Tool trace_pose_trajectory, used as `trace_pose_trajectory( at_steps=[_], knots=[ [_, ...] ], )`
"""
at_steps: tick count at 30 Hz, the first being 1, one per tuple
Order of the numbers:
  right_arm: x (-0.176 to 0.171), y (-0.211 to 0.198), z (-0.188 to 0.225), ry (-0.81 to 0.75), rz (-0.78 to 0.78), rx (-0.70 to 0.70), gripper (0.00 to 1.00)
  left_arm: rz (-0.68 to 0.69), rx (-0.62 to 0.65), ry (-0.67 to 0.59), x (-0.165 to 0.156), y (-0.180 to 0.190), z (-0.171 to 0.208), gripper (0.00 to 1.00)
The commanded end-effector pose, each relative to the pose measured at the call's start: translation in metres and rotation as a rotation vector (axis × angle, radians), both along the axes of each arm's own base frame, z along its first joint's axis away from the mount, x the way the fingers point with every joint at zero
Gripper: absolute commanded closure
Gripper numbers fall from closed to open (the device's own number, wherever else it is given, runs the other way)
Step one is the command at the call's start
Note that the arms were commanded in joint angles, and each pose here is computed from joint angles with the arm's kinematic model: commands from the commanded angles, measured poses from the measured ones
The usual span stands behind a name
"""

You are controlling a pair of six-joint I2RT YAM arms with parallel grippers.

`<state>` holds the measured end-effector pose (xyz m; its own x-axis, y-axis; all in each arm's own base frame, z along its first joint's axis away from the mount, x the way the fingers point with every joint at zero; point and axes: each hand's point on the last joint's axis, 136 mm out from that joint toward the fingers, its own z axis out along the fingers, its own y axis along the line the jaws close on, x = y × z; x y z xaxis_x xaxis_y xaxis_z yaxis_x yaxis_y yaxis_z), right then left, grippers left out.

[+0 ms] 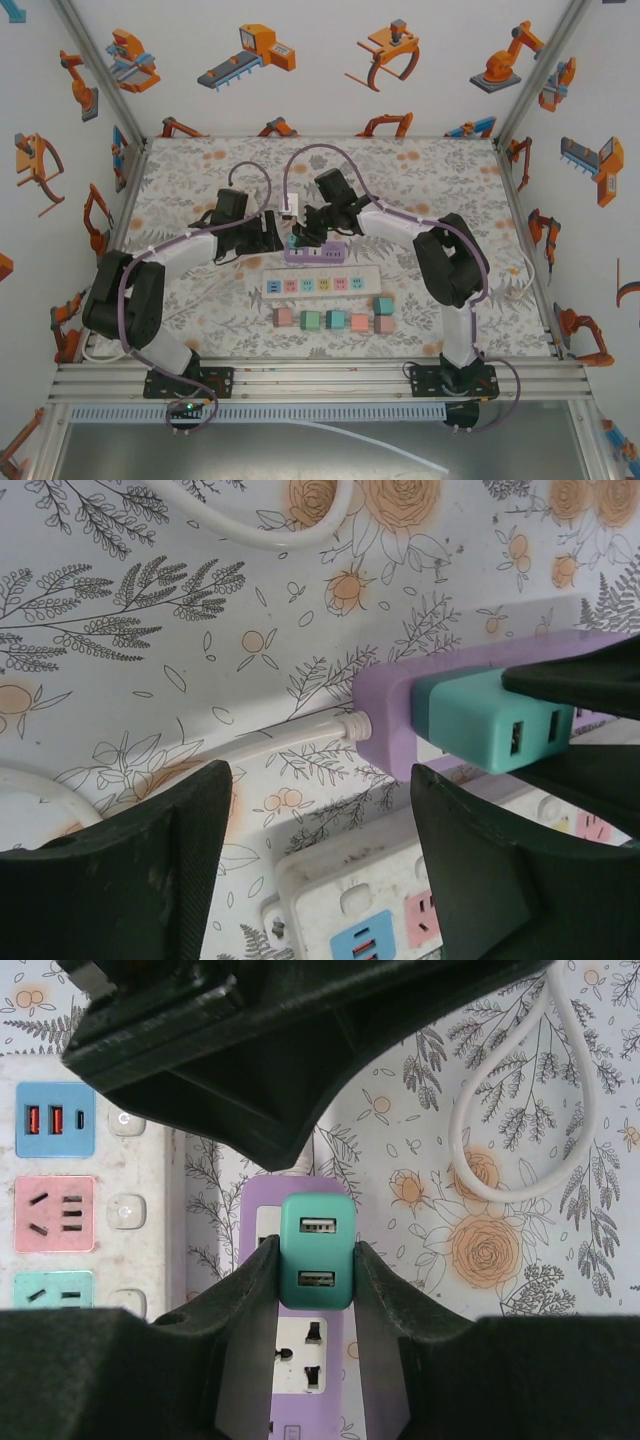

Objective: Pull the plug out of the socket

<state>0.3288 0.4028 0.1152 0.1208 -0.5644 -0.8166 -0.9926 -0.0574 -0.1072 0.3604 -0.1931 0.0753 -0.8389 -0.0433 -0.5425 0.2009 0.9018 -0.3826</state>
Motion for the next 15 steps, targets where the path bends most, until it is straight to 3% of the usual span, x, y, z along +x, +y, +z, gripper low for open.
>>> trace_pose_trajectory(
  at_steps=[1,15],
  knots=[
    [-0.004,0.007,0.017,-0.015,0.036,0.036,0.7,-0.005,-0.063,-0.018,0.013,-0.014,0.012,0.35],
    [-0.002,0.011,0.029,-0.035,0.03,0.056,0.71,0.021,0.019,0.109,0.003,-0.007,-0.029,0.39]
  ],
)
